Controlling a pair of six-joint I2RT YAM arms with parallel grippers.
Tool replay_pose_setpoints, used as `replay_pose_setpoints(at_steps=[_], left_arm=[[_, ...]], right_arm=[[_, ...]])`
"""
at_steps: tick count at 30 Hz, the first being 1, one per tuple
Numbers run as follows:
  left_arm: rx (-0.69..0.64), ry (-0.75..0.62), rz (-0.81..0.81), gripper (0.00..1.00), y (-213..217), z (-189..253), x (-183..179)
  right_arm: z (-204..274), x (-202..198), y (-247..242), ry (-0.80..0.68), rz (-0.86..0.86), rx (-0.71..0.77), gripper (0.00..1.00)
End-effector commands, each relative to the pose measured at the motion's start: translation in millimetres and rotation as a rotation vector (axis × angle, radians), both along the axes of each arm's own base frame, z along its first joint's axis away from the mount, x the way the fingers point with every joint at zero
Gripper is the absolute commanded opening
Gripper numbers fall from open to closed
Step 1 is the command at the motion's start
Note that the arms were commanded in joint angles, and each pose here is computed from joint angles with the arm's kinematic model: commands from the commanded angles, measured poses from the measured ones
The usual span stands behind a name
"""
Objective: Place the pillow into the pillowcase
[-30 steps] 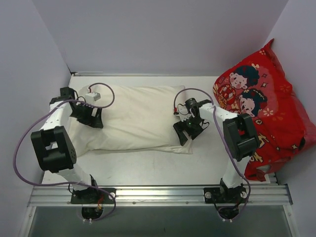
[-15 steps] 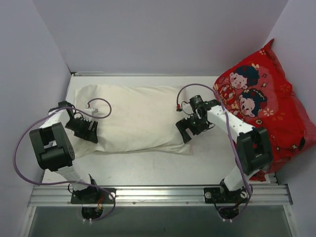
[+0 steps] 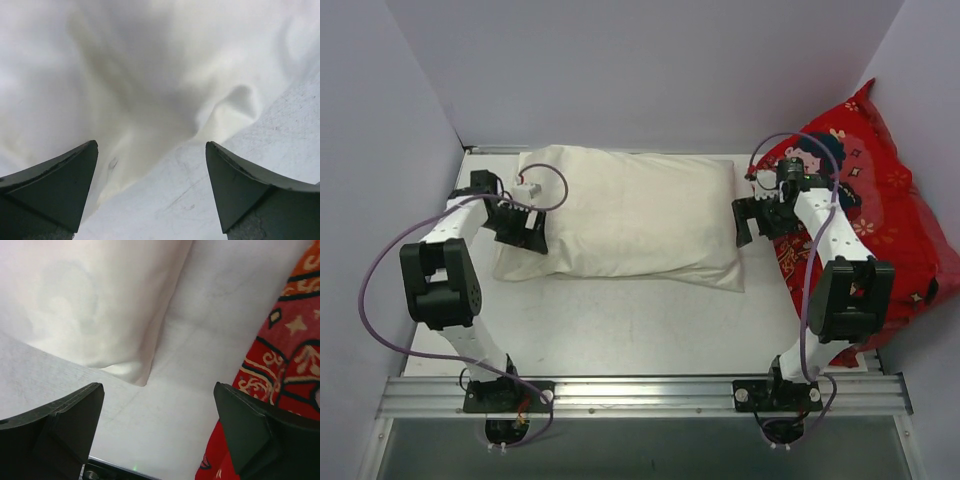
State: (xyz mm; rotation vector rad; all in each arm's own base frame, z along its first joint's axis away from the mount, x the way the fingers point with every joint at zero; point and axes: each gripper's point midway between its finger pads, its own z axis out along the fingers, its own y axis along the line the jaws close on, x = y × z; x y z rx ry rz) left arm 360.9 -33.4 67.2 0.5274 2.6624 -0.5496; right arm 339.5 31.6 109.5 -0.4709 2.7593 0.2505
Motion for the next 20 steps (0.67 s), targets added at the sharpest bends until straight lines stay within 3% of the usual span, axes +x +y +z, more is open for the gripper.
replay_pose_setpoints(at_steps=[1,5,7,15,20], left_arm=[[-0.013,-0.129,0.138,0.97,29,64,5],[0.068,-0.206,0.231,0.98,65,91,-11],[0.129,-0.196,0.249,0.97,77,84,-24],[0.157,-0.256,0.232,0.97,64,79,-57],[0.163,-0.302,0.237,0.97,61,88,-60]], right_arm=[[44,-25,10,-0.037,-0.014,0.078,1.00],[57,-49,13,-0.066,-0.090,0.160,1.00],[62,-60,15,-0.094,-0.107,0.181,1.00],[28,-110,15,-0.081,-0.170,0.182,1.00],[32,-113,14,-0.113,-0.177,0.179,1.00]])
